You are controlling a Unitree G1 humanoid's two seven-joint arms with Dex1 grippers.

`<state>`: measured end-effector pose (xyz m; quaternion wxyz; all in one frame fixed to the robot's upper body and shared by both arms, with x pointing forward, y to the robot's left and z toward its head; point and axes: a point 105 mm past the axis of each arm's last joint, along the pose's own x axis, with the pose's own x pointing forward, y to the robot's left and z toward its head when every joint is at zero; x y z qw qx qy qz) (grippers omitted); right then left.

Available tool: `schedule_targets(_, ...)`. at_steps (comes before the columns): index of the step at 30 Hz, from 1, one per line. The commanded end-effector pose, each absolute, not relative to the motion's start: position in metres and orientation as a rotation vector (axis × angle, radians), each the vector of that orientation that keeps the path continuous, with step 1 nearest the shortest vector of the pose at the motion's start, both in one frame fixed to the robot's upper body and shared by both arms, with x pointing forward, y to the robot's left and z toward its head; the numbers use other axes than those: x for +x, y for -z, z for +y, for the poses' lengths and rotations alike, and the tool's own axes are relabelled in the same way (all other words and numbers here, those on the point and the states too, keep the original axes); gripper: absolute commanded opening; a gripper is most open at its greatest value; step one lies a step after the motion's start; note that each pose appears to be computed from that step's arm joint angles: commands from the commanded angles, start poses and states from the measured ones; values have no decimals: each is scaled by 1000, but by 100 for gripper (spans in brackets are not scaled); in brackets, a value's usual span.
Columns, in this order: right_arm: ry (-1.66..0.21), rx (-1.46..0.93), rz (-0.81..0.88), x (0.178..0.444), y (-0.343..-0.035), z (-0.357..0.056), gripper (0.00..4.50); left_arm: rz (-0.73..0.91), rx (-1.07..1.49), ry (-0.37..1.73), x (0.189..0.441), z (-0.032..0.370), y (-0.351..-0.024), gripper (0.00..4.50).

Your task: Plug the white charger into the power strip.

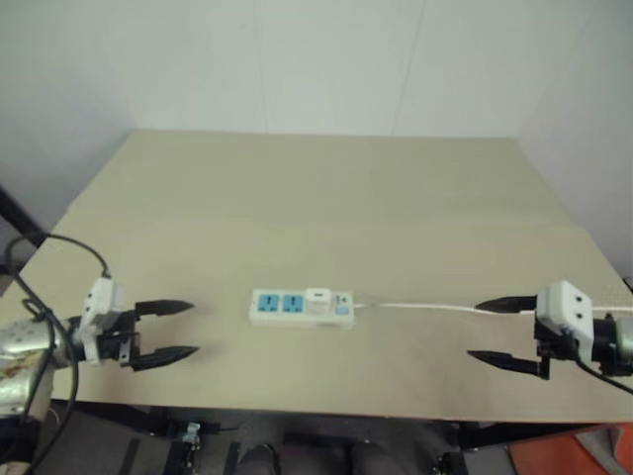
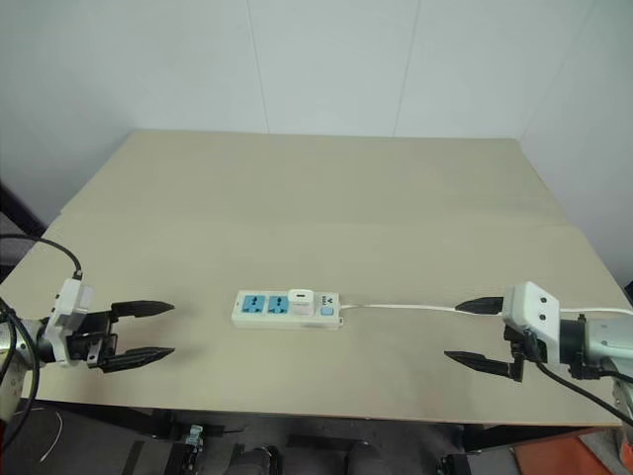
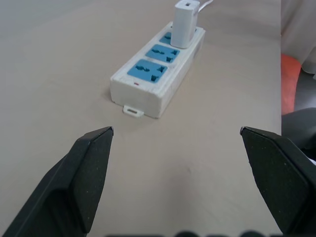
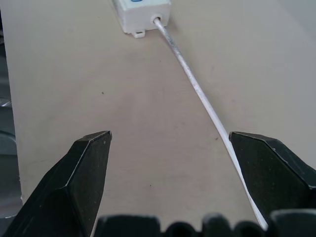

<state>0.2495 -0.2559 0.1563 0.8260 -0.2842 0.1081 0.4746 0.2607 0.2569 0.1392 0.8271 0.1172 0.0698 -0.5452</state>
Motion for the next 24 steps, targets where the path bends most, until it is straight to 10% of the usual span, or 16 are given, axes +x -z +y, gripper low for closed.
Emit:
schedule_targets(1,-968,-639,209,248,-168,-257,446,103,262,1152,266,252,-152,450)
schedule_targets(24,-905,-650,221,247,-165,-262,446,68,317,1156,276,246,-163,450)
